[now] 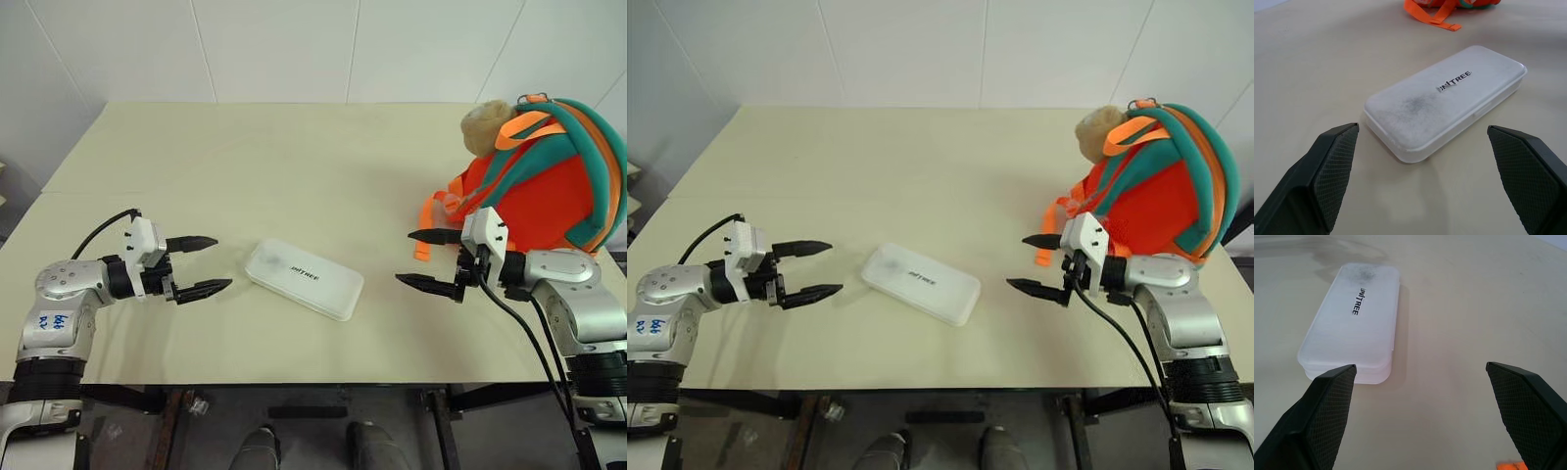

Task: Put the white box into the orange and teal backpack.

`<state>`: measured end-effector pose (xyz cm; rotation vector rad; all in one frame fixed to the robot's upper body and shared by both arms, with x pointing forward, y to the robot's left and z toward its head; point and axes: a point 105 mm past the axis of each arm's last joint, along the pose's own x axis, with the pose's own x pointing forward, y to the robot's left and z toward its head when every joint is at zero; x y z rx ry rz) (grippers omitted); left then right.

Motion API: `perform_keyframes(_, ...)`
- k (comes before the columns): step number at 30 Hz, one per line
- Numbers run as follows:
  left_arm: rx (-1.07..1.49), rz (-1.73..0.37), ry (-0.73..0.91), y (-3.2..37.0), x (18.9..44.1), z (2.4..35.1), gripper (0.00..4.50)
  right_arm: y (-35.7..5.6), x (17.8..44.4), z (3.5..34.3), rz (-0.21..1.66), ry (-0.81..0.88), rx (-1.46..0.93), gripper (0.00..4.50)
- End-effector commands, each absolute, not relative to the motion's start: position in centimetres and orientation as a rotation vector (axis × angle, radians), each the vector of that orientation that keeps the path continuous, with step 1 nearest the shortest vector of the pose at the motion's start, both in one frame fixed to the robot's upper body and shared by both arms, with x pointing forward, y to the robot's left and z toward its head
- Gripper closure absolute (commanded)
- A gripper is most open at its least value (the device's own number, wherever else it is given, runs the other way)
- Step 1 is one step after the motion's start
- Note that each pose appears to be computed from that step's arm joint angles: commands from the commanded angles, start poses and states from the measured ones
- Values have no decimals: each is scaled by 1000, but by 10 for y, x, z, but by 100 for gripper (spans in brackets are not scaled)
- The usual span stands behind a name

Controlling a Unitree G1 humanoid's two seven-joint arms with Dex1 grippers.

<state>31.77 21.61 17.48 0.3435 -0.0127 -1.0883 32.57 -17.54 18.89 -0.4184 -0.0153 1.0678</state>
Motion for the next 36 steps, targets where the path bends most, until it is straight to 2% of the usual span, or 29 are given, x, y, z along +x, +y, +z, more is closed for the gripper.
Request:
perform_keyframes(1,390,-1097,-44,214,318,182,0,-178,322,199,1054,-64,-431,2)
perform_keyframes(5,395,-1081,-59,211,323,182,0,-176,327,187,1030,-58,-399,2)
perform_keyframes(7,418,-1066,-68,212,326,182,0,-175,326,178,1037,-42,-398,39)
perform_keyframes(8,429,-1048,-76,215,329,184,19,-175,325,173,1038,-29,-406,62)
perform_keyframes(11,442,-1007,-92,223,334,189,88,-171,321,159,1060,-4,-418,161)
perform_keyframes(18,437,-960,-74,230,350,184,314,-153,307,128,1101,24,-390,411)
perform_keyframes(19,446,-946,-64,229,355,181,334,-149,305,124,1109,28,-370,433)
perform_keyframes(20,444,-935,-55,228,360,179,373,-145,302,120,1116,35,-358,450)
perform_keyframes(22,447,-910,-43,226,369,177,432,-140,300,115,1128,49,-351,450)
perform_keyframes(28,474,-802,66,218,399,152,432,-124,302,108,1112,41,-324,450)
perform_keyframes(36,423,-924,48,184,398,137,432,-109,302,110,1117,19,-298,450)
